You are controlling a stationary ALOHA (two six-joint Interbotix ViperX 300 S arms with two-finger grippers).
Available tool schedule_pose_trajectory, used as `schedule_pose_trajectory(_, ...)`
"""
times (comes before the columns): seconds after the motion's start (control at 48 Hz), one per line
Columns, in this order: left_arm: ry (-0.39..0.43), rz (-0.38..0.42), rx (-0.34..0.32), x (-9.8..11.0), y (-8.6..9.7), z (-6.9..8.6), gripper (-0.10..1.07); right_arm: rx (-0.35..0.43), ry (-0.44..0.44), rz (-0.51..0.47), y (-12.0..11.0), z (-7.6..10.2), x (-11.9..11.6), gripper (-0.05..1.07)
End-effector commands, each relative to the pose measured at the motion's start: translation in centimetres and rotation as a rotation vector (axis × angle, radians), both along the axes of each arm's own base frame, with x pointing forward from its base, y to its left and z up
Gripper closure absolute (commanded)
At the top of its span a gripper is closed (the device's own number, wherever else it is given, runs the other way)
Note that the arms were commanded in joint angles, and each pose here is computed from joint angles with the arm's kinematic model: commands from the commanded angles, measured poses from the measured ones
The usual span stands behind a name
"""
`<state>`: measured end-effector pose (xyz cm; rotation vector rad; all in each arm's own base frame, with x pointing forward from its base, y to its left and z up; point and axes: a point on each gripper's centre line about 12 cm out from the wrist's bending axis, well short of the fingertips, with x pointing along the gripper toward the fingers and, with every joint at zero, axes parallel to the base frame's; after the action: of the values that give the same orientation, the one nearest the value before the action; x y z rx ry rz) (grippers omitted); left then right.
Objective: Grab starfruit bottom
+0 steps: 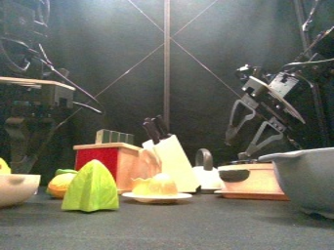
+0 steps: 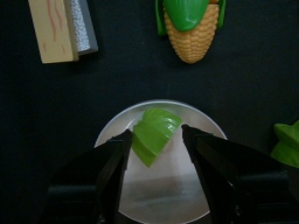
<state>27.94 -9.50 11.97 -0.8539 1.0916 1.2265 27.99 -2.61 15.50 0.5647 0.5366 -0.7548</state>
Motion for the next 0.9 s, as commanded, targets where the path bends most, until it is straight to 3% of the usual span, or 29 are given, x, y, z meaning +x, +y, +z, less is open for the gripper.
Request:
schedule_pose_trajectory(0.0,-0.01,0.006,-0.005,0.2,0.0,0.3,0.13,0.003,-0.014,-0.006,-0.1,0.4,0.1,0.02)
schedule_pose_trajectory(0.333,-0.008,0.004,-0.005,0.1,0.0,0.3,0.3,0.01,-0.012,-0.013,-0.1,0.3,0.1,0.02)
schedule_pose_trajectory(0.604,-0.065,-0.029,-0.016,0.7,-0.8,2.0,0.31,0.017,-0.015,-0.017,0.0,0.3,0.2,0.02)
schedule_pose_trajectory(0.875,-0.08,-0.063,-0.009,0.6,-1.4,2.6,0.31,0.018,-0.018,-0.017,0.0,0.4,0.3,0.02)
